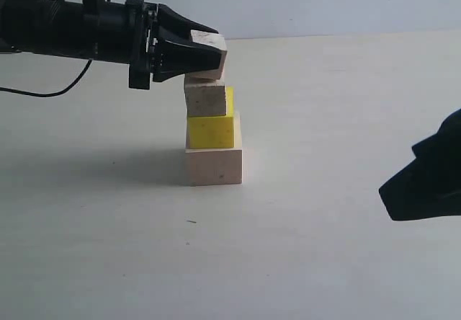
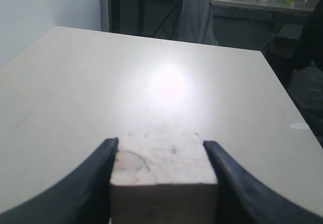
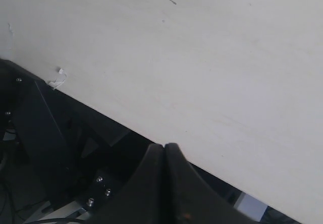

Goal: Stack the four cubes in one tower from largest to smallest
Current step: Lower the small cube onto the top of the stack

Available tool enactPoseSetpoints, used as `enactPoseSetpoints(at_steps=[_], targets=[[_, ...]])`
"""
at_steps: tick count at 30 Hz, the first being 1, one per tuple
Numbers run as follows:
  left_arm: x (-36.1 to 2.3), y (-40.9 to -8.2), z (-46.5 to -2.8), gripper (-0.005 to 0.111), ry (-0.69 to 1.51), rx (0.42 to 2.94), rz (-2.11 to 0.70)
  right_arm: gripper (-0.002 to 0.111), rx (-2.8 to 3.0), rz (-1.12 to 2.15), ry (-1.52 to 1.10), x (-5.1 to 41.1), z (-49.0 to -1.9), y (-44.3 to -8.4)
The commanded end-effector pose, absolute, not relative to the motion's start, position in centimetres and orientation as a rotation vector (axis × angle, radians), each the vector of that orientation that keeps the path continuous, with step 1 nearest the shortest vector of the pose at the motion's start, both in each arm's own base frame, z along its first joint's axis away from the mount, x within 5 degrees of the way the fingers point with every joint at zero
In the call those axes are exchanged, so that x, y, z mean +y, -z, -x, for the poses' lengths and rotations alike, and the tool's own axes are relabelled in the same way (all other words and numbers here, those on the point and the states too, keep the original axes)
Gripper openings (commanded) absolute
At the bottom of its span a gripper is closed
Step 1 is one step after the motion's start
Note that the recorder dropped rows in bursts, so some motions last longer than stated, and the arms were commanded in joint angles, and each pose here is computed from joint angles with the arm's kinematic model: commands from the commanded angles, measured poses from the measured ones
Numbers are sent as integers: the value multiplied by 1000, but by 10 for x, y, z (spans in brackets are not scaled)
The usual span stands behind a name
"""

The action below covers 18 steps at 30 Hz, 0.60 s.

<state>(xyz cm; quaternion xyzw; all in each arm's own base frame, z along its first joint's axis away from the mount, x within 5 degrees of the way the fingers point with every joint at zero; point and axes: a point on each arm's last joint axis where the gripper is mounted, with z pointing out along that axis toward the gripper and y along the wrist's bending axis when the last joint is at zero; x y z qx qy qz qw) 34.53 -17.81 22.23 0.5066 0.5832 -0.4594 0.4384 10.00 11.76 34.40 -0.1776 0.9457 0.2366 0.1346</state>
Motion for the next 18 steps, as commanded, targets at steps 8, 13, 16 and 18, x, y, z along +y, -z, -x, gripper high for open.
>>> enactPoseSetpoints(at_steps=[8,13,16,18], targets=[[-180,-216,-345,0,1165,1456,-1251,0,2730,523,-684,116,-99,-344],[-180,-216,-345,0,1165,1456,-1251,0,2730,523,-684,116,-99,-344],[-180,-216,-345,0,1164,1457,-1256,0,2730,523,-684,116,-99,-344],[-180,-216,-345,0,1163,1457,-1258,0,2730,523,-684,116,-99,-344]])
